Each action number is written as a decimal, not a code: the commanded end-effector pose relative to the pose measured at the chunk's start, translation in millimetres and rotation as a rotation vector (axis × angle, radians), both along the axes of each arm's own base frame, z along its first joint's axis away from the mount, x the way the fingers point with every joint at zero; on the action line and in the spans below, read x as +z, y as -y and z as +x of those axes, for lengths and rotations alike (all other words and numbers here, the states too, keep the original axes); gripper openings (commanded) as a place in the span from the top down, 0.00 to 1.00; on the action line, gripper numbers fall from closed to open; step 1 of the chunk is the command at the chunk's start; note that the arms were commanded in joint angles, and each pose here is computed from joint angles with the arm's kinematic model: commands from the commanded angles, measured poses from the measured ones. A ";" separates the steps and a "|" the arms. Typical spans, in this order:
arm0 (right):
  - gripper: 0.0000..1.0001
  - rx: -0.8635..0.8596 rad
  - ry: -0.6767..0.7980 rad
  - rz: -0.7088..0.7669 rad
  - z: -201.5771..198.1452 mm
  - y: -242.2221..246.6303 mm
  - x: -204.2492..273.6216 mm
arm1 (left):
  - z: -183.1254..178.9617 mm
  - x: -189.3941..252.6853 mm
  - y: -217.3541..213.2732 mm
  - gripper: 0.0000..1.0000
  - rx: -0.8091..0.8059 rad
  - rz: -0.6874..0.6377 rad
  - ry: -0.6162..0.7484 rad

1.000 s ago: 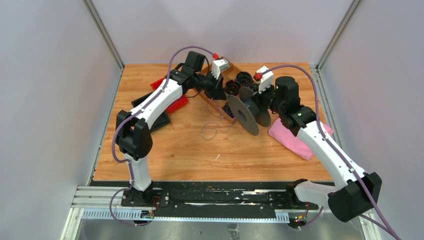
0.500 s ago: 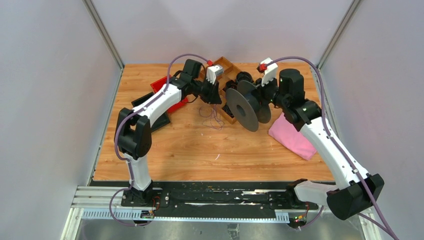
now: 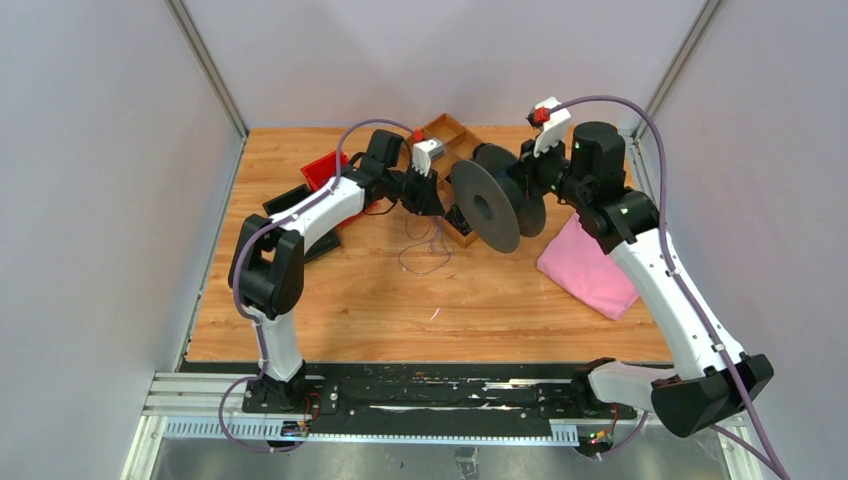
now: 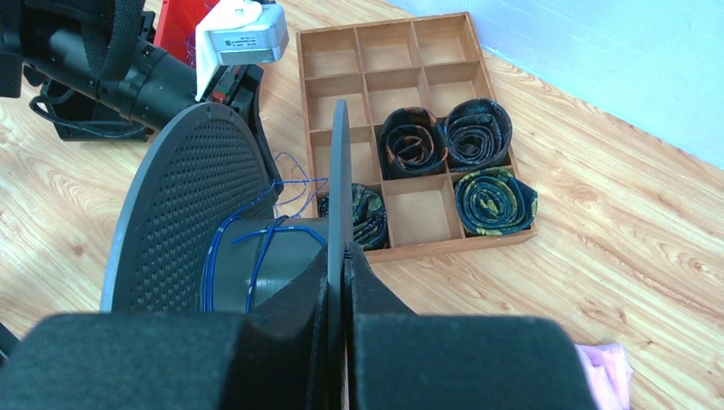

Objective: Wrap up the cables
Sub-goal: Wrap the cable around the cable reel.

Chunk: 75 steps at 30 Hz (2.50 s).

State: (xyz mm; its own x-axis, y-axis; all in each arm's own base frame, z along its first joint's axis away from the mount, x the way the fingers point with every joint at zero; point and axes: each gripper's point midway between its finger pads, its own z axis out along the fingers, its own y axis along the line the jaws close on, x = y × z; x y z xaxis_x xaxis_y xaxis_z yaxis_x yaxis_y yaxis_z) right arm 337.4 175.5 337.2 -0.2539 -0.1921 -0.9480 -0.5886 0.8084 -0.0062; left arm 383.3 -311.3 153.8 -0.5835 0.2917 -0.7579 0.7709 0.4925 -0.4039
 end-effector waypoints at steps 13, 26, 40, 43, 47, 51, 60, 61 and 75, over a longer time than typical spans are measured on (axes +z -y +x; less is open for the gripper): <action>0.99 -0.028 0.128 0.089 -0.8 10.1 75.4 | -7.7 -13.5 -7.9 0.78 -0.005 0.020 -0.003; 0.99 -0.019 0.142 0.079 -9.7 15.4 83.2 | -28.8 -4.0 -16.8 0.71 -0.120 0.030 0.087; 0.99 0.085 0.107 0.104 -28.8 2.3 80.8 | -32.9 29.2 -19.9 0.23 -0.308 -0.048 0.384; 0.99 0.087 0.105 0.108 -30.2 2.0 82.1 | -29.3 30.8 -11.5 0.17 -0.342 -0.089 0.412; 1.00 0.086 0.111 0.111 -31.0 2.5 85.5 | -28.1 20.4 -3.3 0.18 -0.378 -0.123 0.393; 1.00 0.084 0.112 0.111 -30.1 2.6 86.4 | -33.0 4.7 7.1 0.22 -0.403 -0.124 0.371; 1.00 0.032 0.130 0.112 -25.0 12.3 94.8 | -29.4 -21.5 16.6 0.83 -0.341 -0.131 0.262; 1.00 0.009 0.135 0.111 -23.4 16.4 97.0 | -33.6 -28.9 11.9 0.93 -0.352 -0.098 0.244; 1.00 -0.311 0.165 0.097 4.8 74.8 117.7 | -105.7 -94.6 -105.6 1.00 -0.423 0.492 0.024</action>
